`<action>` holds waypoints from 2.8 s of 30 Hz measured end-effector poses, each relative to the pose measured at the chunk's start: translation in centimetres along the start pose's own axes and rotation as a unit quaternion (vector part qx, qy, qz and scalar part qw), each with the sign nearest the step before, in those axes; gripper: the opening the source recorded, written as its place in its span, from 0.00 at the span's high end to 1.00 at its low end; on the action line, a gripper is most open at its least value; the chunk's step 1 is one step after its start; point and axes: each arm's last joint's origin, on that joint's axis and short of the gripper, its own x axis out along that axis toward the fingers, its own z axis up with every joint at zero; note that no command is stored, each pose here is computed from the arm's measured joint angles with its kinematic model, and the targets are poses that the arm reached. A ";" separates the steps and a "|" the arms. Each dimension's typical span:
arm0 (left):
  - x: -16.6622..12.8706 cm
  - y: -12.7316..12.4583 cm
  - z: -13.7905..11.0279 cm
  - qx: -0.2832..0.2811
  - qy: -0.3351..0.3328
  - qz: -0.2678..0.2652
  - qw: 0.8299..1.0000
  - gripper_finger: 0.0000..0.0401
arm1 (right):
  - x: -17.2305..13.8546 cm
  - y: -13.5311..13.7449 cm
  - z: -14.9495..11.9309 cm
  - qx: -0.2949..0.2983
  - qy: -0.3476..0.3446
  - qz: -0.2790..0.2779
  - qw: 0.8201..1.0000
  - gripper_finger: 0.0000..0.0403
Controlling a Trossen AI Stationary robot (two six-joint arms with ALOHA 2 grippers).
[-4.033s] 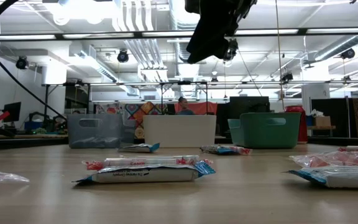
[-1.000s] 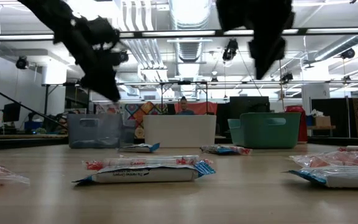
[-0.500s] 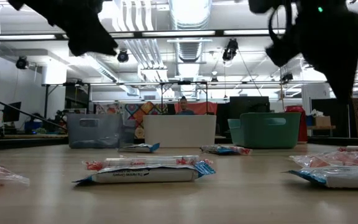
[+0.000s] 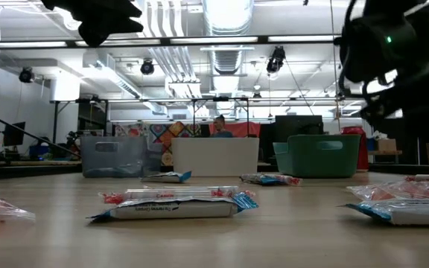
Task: Sort candy
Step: Put the orange candy into the white bin
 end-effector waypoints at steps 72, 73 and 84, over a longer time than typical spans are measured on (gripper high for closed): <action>4.4 -8.0 -4.5 -0.002 0.041 -0.063 0.997 0.65 | -6.3 -1.1 19.1 -0.051 -0.652 0.053 0.755 0.96; 4.4 -8.0 -4.5 -0.002 0.042 -0.063 0.997 0.65 | -5.9 -1.2 19.4 -0.050 -0.648 0.050 0.759 0.96; 4.4 -7.9 -4.5 0.004 0.036 -0.039 0.999 0.65 | -5.5 -1.2 20.0 -0.050 -0.638 0.078 0.765 0.87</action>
